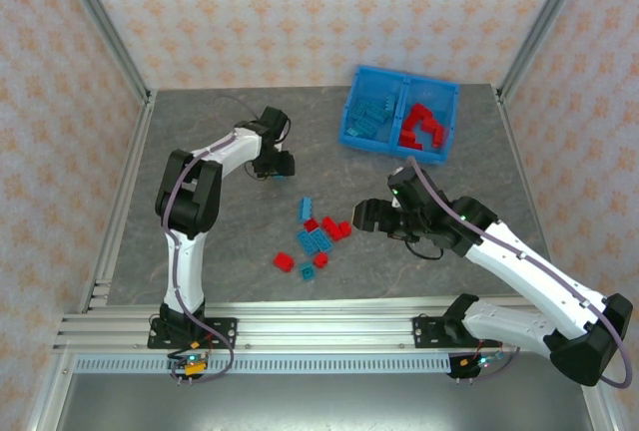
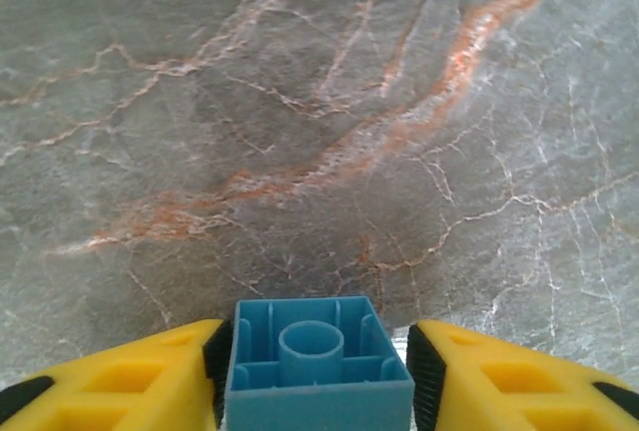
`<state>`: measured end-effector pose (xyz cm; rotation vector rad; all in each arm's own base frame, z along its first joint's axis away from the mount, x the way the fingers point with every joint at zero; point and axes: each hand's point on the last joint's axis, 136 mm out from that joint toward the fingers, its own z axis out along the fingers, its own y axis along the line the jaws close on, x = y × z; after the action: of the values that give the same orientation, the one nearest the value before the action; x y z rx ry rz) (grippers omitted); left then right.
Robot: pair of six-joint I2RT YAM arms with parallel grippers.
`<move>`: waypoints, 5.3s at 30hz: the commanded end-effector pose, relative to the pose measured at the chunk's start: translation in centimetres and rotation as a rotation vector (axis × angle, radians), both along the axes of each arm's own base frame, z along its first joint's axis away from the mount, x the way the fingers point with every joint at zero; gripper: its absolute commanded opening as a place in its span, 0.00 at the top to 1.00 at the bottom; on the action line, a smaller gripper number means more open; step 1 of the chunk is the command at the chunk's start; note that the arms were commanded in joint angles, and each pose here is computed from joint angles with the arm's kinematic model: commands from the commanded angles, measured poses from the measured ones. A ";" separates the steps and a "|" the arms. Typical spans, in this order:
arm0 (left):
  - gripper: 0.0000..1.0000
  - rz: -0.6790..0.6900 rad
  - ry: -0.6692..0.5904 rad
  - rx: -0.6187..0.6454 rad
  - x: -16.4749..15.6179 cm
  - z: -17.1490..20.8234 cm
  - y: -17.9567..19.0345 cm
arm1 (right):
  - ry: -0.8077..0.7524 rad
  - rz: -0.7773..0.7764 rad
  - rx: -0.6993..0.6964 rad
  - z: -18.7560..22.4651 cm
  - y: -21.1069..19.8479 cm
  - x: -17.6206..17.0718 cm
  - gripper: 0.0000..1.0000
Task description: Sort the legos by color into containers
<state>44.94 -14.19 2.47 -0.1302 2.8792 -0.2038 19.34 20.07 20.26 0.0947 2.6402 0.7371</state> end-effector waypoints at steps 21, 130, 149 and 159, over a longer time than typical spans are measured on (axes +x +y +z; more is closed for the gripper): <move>0.68 -0.158 -0.470 -0.226 -0.7 21.5 -13.3 | -0.161 -0.059 0.076 3.2 -1.6 0.2 0.18; 0.00 -1.135 -0.970 0.031 -29.7 15.6 -3.1 | -0.528 -0.256 -0.677 5.5 -0.3 26.7 0.74; 0.00 -1.183 -0.926 0.135 -29.1 13.4 -2.3 | -0.324 -0.287 -0.910 -6.1 -6.0 40.8 0.68; 0.00 -1.202 -0.879 0.166 -28.6 12.0 -2.2 | -0.351 -0.311 -0.872 -2.4 -6.5 39.9 0.53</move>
<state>15.60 -16.67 15.10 1.3395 1.7349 -0.2073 60.40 14.26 13.72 0.0865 2.3266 -0.4874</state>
